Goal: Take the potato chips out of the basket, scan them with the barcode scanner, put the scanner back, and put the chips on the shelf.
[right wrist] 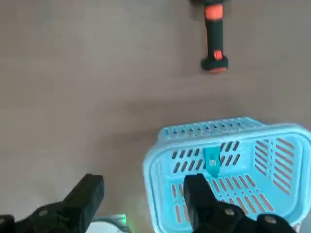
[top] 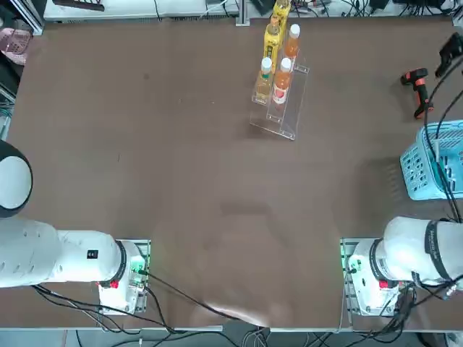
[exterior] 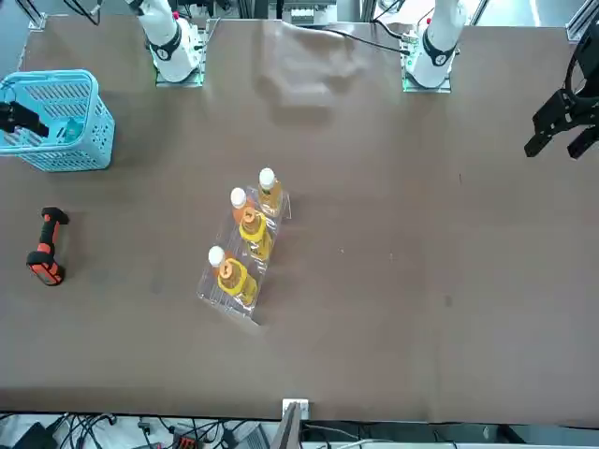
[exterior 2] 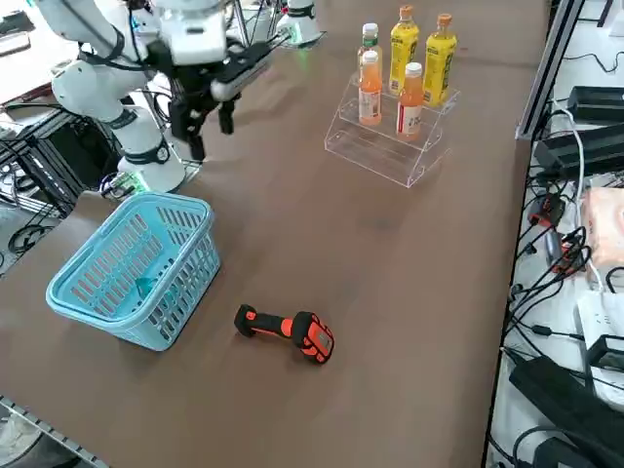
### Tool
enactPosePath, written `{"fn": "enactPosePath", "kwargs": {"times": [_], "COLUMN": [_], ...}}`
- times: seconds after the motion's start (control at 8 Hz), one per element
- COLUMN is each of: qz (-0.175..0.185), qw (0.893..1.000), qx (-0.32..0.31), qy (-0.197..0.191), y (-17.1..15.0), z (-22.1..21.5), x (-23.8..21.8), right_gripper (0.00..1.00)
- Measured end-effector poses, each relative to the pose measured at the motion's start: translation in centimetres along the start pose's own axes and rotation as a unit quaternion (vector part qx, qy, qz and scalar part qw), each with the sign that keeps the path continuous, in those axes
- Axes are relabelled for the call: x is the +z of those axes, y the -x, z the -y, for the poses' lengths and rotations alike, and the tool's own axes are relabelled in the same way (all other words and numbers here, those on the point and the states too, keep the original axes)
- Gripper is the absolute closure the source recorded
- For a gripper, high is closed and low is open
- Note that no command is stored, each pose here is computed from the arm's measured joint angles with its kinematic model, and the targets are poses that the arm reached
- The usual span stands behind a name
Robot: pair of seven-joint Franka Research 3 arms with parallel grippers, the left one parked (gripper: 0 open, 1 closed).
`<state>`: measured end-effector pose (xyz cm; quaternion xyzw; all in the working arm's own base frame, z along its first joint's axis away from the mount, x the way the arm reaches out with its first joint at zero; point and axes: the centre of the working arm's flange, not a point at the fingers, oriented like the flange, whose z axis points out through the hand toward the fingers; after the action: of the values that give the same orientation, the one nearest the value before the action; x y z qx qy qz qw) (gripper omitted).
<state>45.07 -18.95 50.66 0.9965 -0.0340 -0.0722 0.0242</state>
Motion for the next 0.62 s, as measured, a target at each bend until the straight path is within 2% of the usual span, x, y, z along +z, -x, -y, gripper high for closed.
{"fn": "enactPosePath", "kwargs": {"times": [0.25,0.62], "qz": [-0.012,-0.035], "qw": [1.0,0.999], "qx": [-0.009,-0.008], "qy": [-0.013,-0.026], "y": [4.9,7.4], "z": [-3.8,-8.2], "x": [4.8,8.6], "right_gripper": [0.0,0.0]}}
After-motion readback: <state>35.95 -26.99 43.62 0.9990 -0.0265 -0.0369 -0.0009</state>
